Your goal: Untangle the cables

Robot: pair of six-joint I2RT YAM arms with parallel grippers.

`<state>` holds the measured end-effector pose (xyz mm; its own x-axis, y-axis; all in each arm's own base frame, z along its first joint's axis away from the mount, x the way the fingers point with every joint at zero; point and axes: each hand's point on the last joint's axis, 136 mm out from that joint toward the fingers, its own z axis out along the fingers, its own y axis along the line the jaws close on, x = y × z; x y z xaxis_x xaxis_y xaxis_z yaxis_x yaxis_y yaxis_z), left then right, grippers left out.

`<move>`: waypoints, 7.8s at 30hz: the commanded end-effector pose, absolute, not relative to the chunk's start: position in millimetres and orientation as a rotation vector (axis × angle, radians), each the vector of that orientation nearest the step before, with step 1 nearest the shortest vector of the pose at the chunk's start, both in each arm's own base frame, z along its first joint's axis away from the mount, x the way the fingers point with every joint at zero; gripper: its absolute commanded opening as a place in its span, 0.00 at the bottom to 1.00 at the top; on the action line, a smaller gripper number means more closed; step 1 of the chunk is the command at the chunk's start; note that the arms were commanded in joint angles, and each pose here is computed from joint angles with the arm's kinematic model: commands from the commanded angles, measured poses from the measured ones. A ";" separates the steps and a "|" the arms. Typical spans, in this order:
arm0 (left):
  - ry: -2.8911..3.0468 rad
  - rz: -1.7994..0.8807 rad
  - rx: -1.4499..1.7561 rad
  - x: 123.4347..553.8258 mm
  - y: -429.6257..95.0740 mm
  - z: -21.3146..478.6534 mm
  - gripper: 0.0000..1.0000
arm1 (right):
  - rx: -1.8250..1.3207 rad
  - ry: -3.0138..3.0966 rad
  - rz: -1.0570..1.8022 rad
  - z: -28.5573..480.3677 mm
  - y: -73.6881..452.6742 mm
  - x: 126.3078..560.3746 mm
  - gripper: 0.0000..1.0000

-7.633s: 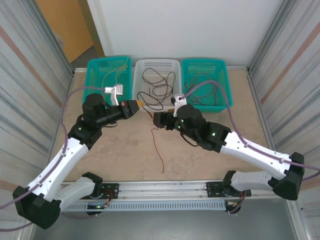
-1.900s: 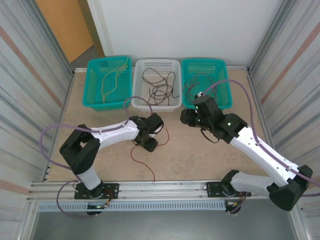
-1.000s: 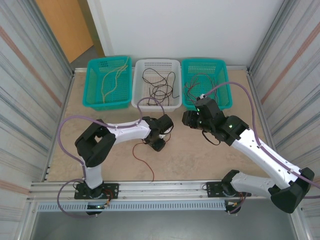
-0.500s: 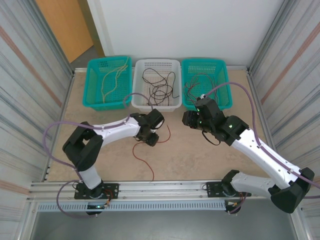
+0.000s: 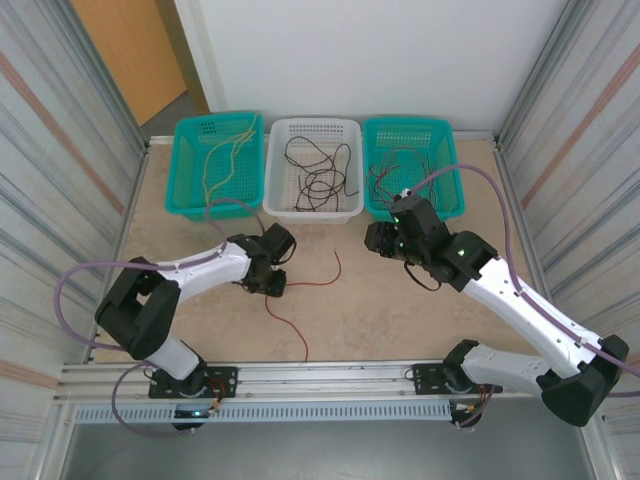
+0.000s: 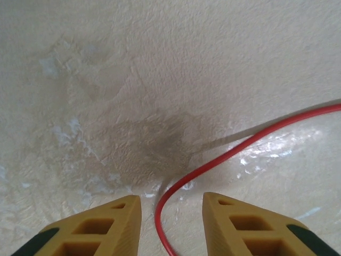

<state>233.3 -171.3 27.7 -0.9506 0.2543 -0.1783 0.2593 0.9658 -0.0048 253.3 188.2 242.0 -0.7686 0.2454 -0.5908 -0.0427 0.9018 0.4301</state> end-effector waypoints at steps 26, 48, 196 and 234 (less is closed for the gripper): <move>2.433 -0.671 0.368 248.7 -228.9 176.5 0.00 | -0.026 2.333 0.747 274.2 257.2 240.3 0.51; 2.012 -1.009 0.475 214.3 -242.6 285.5 0.00 | -0.103 2.188 0.943 318.8 344.4 252.8 0.51; 1.837 0.289 -0.026 289.6 -26.9 197.2 0.99 | 0.483 1.753 -0.216 199.6 -26.6 237.0 0.99; 1.945 -0.010 0.031 392.9 0.0 92.4 0.99 | 0.131 1.993 0.072 79.9 -18.1 393.0 0.99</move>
<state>390.2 4.2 91.1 -0.3574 0.0537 -0.9324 -0.0017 0.9983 0.0582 379.2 -13.4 66.5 -0.4164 0.0628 -0.9070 0.0701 0.9969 0.0369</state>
